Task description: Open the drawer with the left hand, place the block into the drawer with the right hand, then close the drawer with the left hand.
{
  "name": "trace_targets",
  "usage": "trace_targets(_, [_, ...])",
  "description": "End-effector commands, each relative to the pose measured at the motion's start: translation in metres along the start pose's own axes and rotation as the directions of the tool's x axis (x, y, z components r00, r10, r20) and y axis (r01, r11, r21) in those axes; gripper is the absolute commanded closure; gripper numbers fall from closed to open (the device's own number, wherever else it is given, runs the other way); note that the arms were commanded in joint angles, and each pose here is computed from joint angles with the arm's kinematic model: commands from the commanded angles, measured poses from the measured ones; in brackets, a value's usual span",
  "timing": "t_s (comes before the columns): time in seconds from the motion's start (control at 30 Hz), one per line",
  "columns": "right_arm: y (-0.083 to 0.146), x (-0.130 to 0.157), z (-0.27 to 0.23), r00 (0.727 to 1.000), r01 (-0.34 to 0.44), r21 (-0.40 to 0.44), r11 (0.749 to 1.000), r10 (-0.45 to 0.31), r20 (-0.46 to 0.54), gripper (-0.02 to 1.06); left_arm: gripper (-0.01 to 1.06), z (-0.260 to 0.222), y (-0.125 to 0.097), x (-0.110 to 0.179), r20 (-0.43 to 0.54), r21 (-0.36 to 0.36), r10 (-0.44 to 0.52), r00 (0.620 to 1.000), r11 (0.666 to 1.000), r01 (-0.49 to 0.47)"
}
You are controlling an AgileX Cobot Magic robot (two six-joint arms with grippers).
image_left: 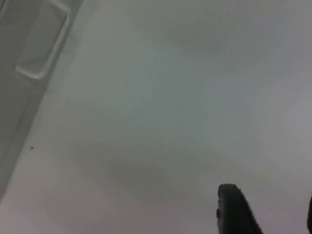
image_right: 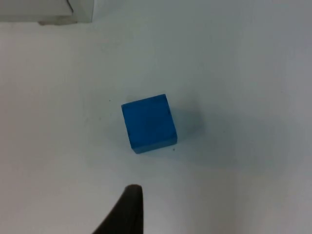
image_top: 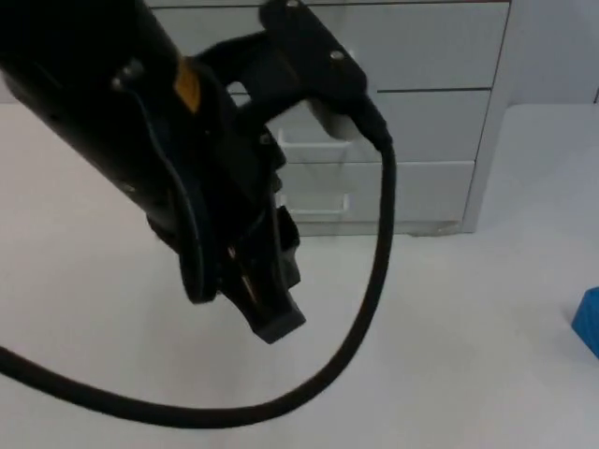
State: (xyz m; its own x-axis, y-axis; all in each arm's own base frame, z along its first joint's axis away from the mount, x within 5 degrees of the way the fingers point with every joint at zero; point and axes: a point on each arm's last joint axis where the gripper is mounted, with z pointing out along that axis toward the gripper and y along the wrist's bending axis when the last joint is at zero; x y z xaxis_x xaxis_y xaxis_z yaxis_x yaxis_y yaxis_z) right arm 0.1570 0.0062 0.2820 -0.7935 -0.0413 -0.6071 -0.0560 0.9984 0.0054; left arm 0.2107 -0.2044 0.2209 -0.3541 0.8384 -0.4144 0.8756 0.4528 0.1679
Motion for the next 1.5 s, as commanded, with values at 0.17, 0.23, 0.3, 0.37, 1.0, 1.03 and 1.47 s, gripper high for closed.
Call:
trace_targets(0.17, [-0.001, -0.003, -0.002, 1.0, -0.005, 0.007, 1.0, 0.005, 0.027, -0.01, 0.53, 0.03, 0.008, -0.01, 0.019, -0.099, 0.155, 0.988, 0.983, -0.152])
trace_targets(0.23, [-0.001, -0.003, -0.002, 1.0, -0.005, 0.007, 1.0, 0.005, 0.029, -0.01, 0.5, 0.046, 0.011, -0.013, -0.014, -0.12, 0.203, 0.979, 0.972, -0.203])
trace_targets(0.3, [-0.001, -0.003, -0.002, 1.0, -0.005, 0.007, 1.0, 0.005, 0.031, -0.01, 0.5, 0.055, 0.014, -0.015, -0.037, -0.137, 0.236, 0.971, 0.961, -0.239])
trace_targets(0.37, [-0.001, -0.003, -0.002, 0.999, -0.005, 0.007, 1.0, 0.005, 0.033, -0.01, 0.5, 0.07, 0.02, -0.019, -0.087, -0.166, 0.271, 0.959, 0.945, -0.282])
trace_targets(1.0, [-0.001, -0.004, -0.002, 0.999, -0.007, 0.007, 1.0, 0.006, 0.039, 0.0, 0.5, 0.157, 0.046, -0.042, -0.243, -0.25, 0.534, 0.81, 0.772, -0.584])
trace_targets(1.03, [-0.001, -0.004, -0.002, 0.999, -0.007, 0.007, 1.0, 0.006, 0.039, 0.0, 0.5, 0.159, 0.049, -0.042, -0.245, -0.254, 0.547, 0.801, 0.76, -0.597])
trace_targets(1.47, [-0.001, -0.003, -0.002, 0.999, -0.007, 0.007, 1.0, 0.006, 0.036, 0.0, 0.5, 0.173, 0.076, -0.025, -0.247, -0.256, 0.546, 0.801, 0.76, -0.597])
